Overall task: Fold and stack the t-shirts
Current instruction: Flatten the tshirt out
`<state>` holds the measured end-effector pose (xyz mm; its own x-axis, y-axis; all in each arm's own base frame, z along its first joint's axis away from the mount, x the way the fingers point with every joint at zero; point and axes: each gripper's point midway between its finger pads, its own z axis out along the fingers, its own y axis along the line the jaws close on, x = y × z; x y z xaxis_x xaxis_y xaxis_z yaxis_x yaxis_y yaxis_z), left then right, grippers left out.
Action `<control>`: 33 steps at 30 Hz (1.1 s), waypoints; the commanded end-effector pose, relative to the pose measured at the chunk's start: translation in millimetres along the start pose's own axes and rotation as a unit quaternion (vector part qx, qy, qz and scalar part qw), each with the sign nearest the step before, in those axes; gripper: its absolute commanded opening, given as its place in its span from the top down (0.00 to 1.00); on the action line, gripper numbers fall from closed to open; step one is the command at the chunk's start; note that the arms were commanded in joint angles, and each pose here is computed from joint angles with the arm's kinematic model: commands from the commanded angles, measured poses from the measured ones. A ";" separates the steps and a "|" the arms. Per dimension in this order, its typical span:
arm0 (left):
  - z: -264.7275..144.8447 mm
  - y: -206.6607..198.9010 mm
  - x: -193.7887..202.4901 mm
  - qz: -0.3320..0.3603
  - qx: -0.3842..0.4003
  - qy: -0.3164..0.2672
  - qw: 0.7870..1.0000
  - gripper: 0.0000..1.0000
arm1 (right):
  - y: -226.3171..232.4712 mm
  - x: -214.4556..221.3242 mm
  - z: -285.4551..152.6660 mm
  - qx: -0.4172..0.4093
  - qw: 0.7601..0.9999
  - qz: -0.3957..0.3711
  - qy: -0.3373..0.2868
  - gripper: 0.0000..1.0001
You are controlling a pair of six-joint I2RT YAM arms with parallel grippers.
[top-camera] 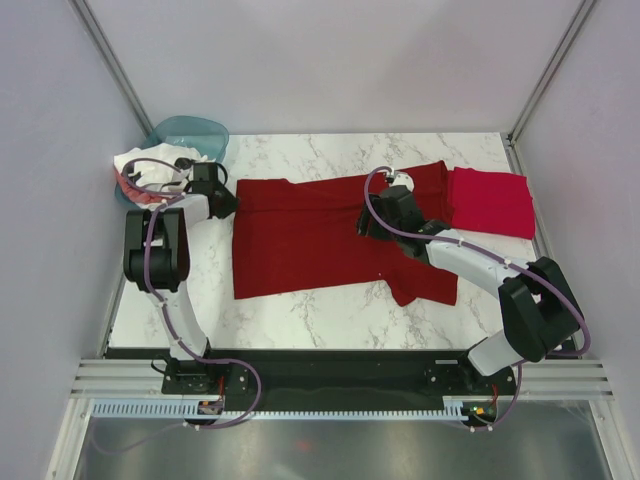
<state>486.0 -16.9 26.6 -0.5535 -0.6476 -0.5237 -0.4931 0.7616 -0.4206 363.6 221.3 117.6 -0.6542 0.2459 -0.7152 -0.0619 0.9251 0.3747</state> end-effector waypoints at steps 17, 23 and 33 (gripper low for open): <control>-39.8 -14.4 -31.3 -0.016 0.009 -0.054 0.998 0.98 | 5.2 -15.1 0.3 -0.007 1.000 0.003 -0.015 0.33; -50.3 -22.7 -27.4 -0.001 0.008 -0.059 0.998 0.98 | 4.7 -15.2 0.1 -0.008 1.000 0.004 -0.014 0.33; -53.9 -10.3 -14.6 0.003 -0.009 -0.057 0.998 0.98 | 3.4 -13.9 1.3 -0.007 1.000 0.006 -0.011 0.33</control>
<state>465.5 -25.7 62.0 -0.5286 -0.6231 -0.5764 -0.4811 0.7794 -0.4012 366.3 216.7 116.8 -0.6535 0.2539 -0.7131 -0.0501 0.9255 0.3755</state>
